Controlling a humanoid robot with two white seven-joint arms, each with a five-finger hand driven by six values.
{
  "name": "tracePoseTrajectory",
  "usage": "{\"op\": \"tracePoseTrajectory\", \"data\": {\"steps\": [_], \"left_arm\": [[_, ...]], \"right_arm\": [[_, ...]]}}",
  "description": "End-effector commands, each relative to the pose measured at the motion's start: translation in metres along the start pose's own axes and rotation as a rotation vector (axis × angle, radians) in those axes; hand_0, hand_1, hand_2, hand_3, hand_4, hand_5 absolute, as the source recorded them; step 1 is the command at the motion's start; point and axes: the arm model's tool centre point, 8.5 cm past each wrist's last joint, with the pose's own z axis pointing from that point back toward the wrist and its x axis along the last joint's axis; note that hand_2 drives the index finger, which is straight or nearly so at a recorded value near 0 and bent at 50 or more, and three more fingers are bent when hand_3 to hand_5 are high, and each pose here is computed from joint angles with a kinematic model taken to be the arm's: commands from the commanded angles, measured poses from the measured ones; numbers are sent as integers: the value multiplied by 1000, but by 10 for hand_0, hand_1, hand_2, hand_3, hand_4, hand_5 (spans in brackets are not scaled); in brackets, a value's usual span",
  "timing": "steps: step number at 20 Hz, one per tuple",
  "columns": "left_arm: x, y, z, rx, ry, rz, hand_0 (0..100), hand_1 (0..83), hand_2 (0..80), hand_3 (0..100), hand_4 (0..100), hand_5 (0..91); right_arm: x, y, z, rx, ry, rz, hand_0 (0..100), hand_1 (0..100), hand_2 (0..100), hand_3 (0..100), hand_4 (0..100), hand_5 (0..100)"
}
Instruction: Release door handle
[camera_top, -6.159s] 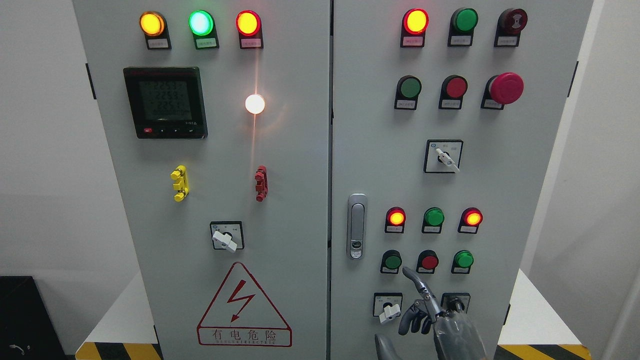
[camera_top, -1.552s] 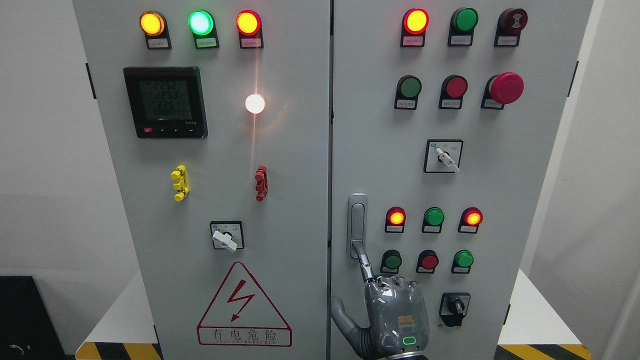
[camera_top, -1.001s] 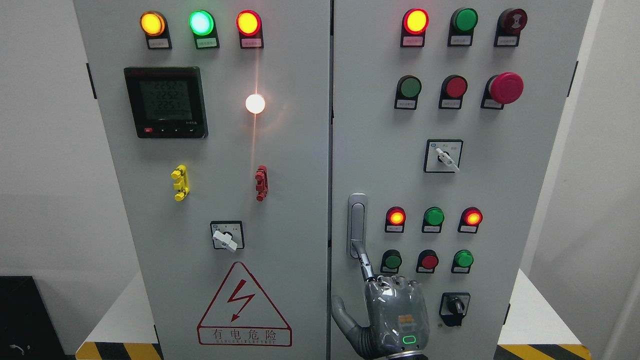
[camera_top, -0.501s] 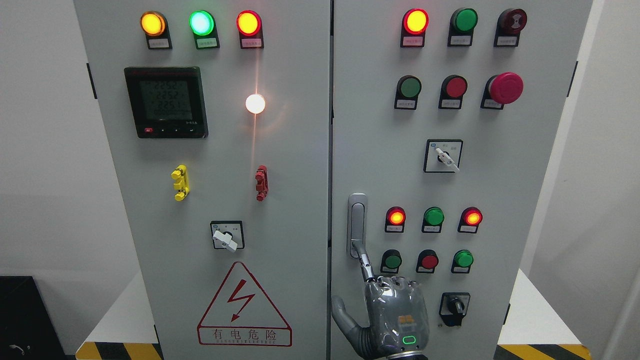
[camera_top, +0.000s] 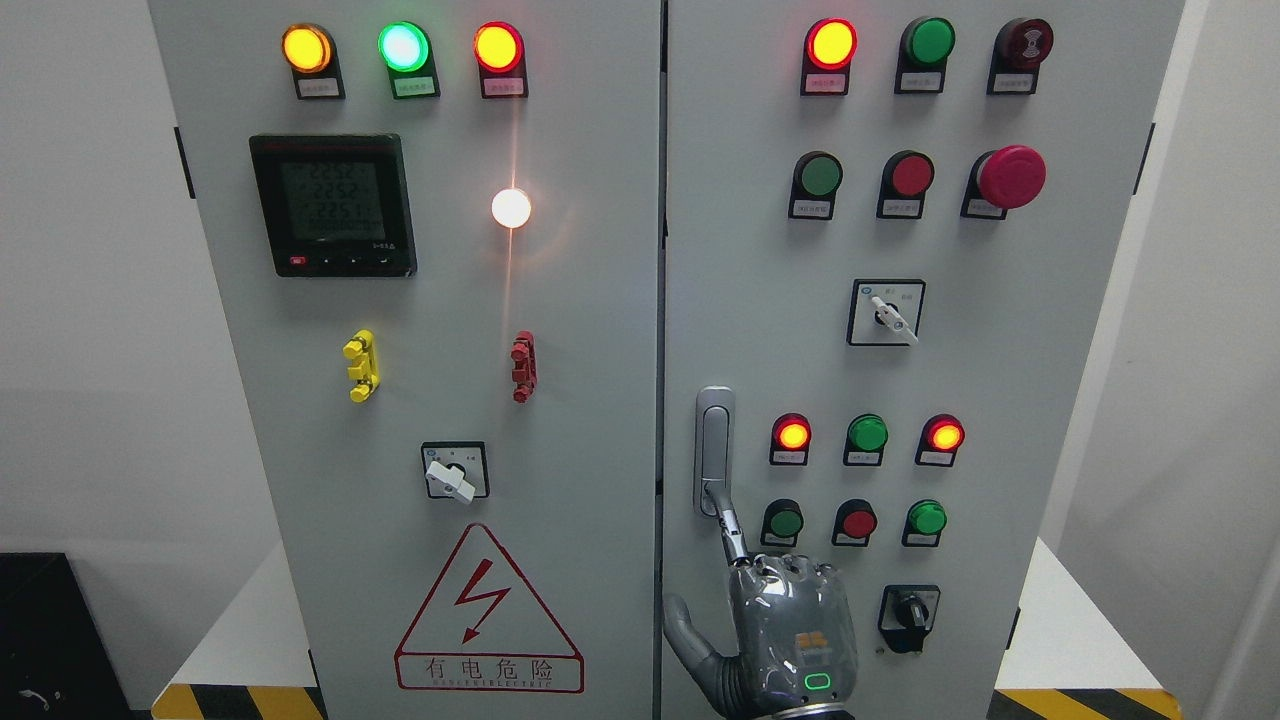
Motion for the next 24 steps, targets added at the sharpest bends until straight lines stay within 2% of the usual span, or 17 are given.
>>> {"op": "tracePoseTrajectory", "data": {"steps": [1, 24], "left_arm": [[-6, 0, 1, 0, 8, 1, 120, 556, 0, 0, 0, 0], [-6, 0, 1, 0, 8, 2, 120, 556, 0, 0, 0, 0]], "right_arm": [[-1, 5, 1, 15, 3, 3, 364, 325, 0, 1000, 1000, 1000], [-2, 10, 4, 33, 5, 5, 366, 322, 2, 1000, 1000, 1000]]}}
